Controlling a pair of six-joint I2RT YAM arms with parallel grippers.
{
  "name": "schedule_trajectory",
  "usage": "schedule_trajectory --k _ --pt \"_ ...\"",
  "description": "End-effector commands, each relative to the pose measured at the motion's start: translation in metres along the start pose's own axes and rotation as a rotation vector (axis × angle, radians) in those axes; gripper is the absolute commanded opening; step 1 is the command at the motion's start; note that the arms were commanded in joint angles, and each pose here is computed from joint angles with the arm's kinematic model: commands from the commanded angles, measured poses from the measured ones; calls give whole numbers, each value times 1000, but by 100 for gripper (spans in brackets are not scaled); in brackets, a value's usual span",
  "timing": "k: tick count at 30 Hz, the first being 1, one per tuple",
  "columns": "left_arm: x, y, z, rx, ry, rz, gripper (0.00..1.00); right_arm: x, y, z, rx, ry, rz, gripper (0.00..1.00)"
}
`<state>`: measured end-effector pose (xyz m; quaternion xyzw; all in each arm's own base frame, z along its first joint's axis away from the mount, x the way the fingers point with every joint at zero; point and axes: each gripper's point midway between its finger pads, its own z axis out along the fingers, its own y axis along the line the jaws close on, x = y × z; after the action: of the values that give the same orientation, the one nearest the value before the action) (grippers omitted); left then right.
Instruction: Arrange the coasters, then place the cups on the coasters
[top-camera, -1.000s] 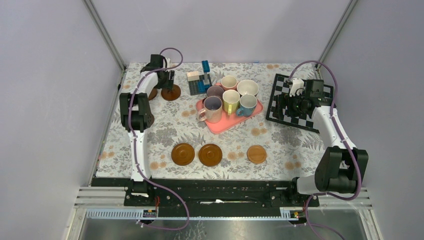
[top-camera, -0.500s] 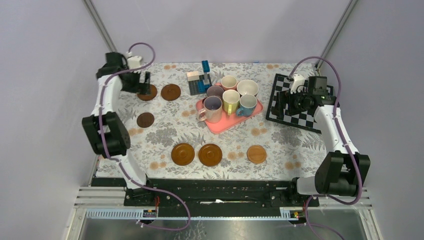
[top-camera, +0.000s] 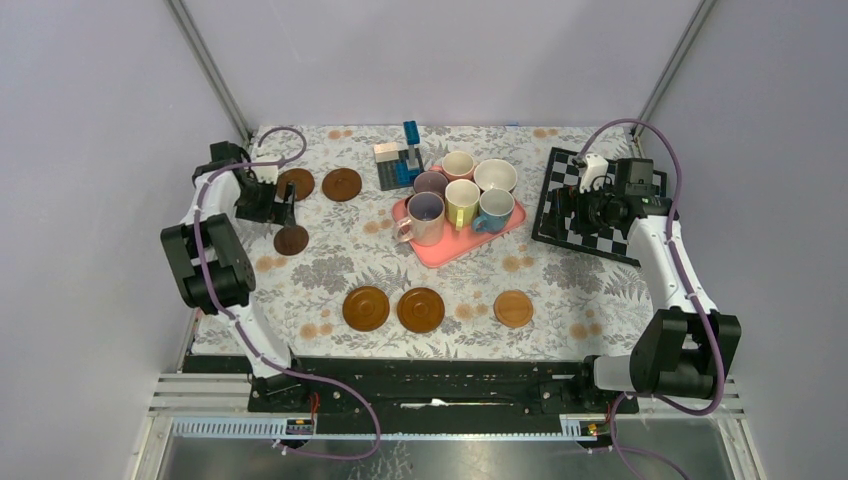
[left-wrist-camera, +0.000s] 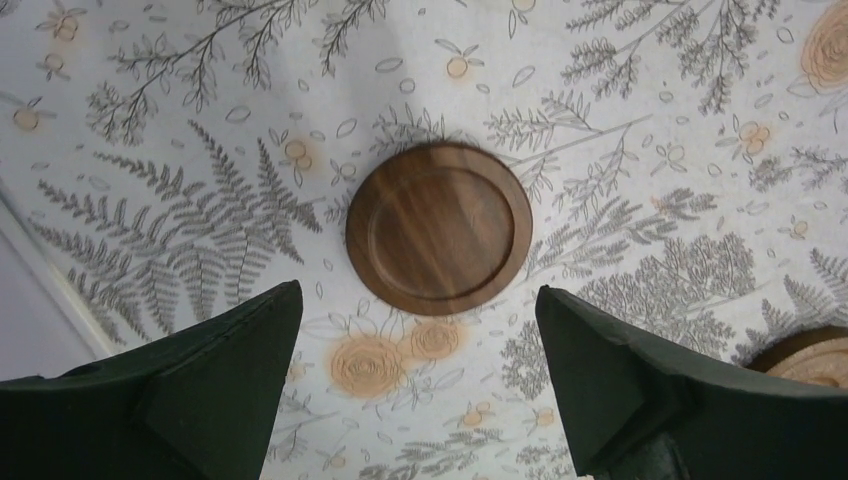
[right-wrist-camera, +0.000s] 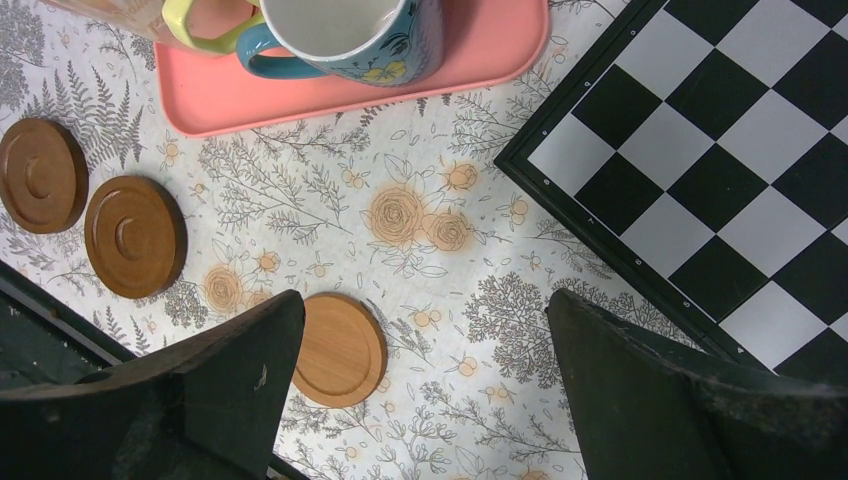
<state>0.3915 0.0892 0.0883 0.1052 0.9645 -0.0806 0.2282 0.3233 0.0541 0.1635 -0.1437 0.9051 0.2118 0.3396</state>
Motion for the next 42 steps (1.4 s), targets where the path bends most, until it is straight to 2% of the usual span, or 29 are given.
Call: schedule_trajectory --k 1,12,19,27,42 --pt "-24 4 17 3 -50 14 95 -7 4 -5 -7 -38 -16 98" --pt "-35 10 54 -66 -21 -21 87 -2 3 -1 -8 -30 -11 98" --pt "-22 6 71 -70 35 -8 81 0 2 0 -5 -26 -15 98" --pt "27 -2 59 -94 112 54 67 1 1 -1 3 -32 -21 98" --pt "126 -28 30 -58 213 59 65 1 1 -2 7 -34 -25 98"
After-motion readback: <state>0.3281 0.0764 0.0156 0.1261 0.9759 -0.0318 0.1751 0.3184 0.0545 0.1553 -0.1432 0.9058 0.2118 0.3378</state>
